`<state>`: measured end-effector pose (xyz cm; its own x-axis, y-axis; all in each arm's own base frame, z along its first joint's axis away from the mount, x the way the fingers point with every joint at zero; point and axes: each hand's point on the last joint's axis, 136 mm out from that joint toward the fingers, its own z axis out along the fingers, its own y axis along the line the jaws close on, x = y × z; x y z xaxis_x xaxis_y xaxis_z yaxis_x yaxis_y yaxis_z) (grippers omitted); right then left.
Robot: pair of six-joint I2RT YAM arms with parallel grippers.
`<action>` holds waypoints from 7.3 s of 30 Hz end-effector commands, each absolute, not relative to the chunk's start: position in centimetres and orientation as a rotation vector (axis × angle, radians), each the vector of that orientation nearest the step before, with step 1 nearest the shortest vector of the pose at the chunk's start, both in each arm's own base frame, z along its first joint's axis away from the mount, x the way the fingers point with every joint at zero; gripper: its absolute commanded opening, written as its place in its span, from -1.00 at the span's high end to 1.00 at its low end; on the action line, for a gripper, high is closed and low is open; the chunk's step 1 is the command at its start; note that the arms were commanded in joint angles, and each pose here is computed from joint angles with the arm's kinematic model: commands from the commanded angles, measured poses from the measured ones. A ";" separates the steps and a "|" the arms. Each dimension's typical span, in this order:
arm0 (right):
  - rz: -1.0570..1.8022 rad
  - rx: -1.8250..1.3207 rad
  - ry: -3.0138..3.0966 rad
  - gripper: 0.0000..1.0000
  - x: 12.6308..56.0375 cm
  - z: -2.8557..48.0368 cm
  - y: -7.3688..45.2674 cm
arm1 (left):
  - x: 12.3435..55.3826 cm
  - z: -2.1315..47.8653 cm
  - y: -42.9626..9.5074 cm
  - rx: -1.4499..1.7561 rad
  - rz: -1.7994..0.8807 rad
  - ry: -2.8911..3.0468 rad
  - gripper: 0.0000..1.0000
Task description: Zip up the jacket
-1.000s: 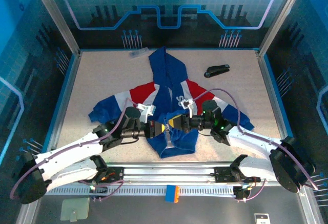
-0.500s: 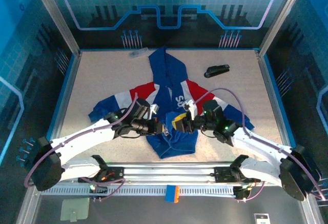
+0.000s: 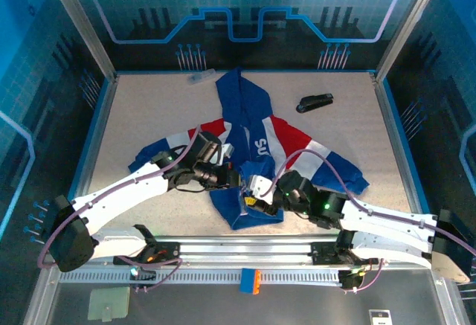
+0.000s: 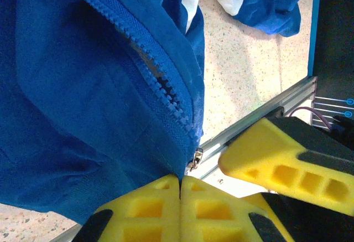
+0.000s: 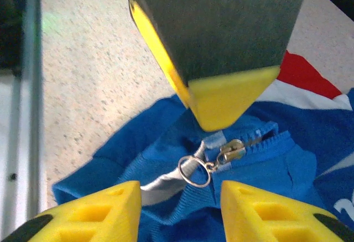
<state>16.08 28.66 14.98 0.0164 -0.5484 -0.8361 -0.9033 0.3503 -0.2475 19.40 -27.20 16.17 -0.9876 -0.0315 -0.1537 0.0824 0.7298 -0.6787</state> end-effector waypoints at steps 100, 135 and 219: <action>0.503 -1.279 1.780 1.00 16.8 13.1 31.5 | 17.0 18.0 -24.6 0.060 -1.089 2.664 0.04; 0.528 -1.268 1.799 1.00 17.3 13.2 31.8 | 17.3 13.4 -24.9 -0.080 -1.123 2.460 0.41; 0.520 -1.258 2.011 1.00 20.7 15.6 31.3 | 12.0 18.1 -22.6 0.263 -1.039 2.703 1.00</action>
<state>18.54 32.60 16.17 -0.2133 -0.6097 -0.7633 -0.9353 0.3532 -0.0208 13.64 -22.92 18.28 -0.9468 0.0494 -0.3179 0.2429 0.7578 -0.6056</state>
